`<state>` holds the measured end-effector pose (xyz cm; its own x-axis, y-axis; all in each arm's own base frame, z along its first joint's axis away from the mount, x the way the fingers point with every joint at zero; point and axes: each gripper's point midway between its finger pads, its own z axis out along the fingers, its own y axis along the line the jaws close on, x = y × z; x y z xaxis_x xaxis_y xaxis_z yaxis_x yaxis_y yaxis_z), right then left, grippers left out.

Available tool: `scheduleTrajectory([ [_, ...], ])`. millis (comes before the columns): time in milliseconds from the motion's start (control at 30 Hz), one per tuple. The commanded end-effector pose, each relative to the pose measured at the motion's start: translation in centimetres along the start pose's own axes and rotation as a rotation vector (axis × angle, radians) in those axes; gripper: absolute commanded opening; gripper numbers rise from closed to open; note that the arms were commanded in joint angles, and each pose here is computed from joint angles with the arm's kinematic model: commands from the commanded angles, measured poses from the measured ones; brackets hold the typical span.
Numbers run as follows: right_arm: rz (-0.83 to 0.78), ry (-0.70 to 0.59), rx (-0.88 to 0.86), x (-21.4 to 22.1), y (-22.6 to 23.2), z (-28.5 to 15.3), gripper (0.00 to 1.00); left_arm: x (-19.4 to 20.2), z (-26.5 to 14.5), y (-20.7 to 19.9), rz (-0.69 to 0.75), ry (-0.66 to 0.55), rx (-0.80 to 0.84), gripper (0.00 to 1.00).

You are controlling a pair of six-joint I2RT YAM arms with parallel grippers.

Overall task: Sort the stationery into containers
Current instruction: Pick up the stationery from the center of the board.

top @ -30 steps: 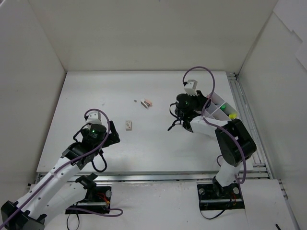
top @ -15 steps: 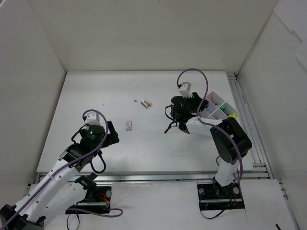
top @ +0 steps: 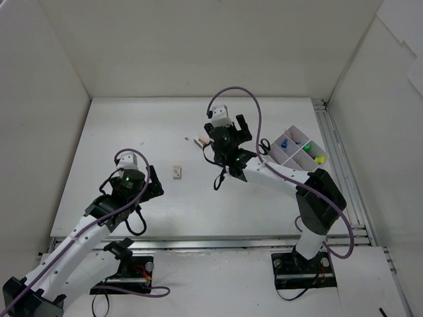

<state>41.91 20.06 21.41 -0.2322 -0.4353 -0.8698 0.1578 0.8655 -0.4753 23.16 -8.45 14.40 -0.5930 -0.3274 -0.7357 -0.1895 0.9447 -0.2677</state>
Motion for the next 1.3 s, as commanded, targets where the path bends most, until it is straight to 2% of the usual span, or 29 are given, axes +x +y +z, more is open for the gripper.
scheduleTrajectory([
  [0,0.323,0.144,-0.457,-0.7,6.2,0.1,0.83,-2.6,-0.5,-0.6,-0.035,-0.051,0.018,1.00],
  [67,0.341,0.145,-0.590,-0.6,9.0,0.4,0.86,-2.6,-0.4,-0.6,-0.032,-0.042,0.033,1.00],
  [167,0.293,0.169,-0.663,-1.5,12.2,1.6,0.92,-2.6,0.1,-0.4,-0.034,-0.027,0.038,1.00],
  [300,0.231,0.219,-0.696,-0.1,15.6,4.0,0.93,-2.6,1.0,-0.3,-0.010,-0.009,0.043,1.00],
  [333,0.205,0.246,-0.708,1.5,16.8,4.9,0.93,-2.6,1.2,-0.3,-0.012,-0.004,0.045,0.99],
  [400,0.199,0.234,-0.742,0.8,17.9,5.7,0.94,-2.7,1.7,-0.4,-0.005,-0.002,0.048,1.00],
  [433,0.182,0.275,-0.753,2.5,18.9,6.3,0.94,-2.5,2.0,-0.7,0.016,0.017,0.061,0.99],
  [467,0.193,0.266,-0.756,1.8,19.1,6.9,0.94,-2.7,2.3,-0.8,0.016,0.017,0.066,0.99],
  [600,0.182,0.328,-0.745,3.5,20.1,8.6,0.93,-2.3,3.6,-1.5,0.051,0.062,0.076,0.99],
  [700,0.172,0.333,-0.756,3.3,20.5,8.7,0.90,-2.6,4.1,-2.1,0.061,0.067,0.089,1.00],
  [800,0.169,0.339,-0.789,3.5,20.8,8.5,0.78,-3.0,4.3,-2.4,0.067,0.059,0.098,0.99],
  [933,0.174,0.345,-0.865,3.4,21.5,7.9,0.69,-3.6,4.4,-2.5,0.065,0.046,0.100,0.99],
  [1267,0.201,0.428,-0.897,4.9,21.7,7.2,0.61,-4.1,4.3,-2.6,0.071,0.022,0.106,0.99],
])
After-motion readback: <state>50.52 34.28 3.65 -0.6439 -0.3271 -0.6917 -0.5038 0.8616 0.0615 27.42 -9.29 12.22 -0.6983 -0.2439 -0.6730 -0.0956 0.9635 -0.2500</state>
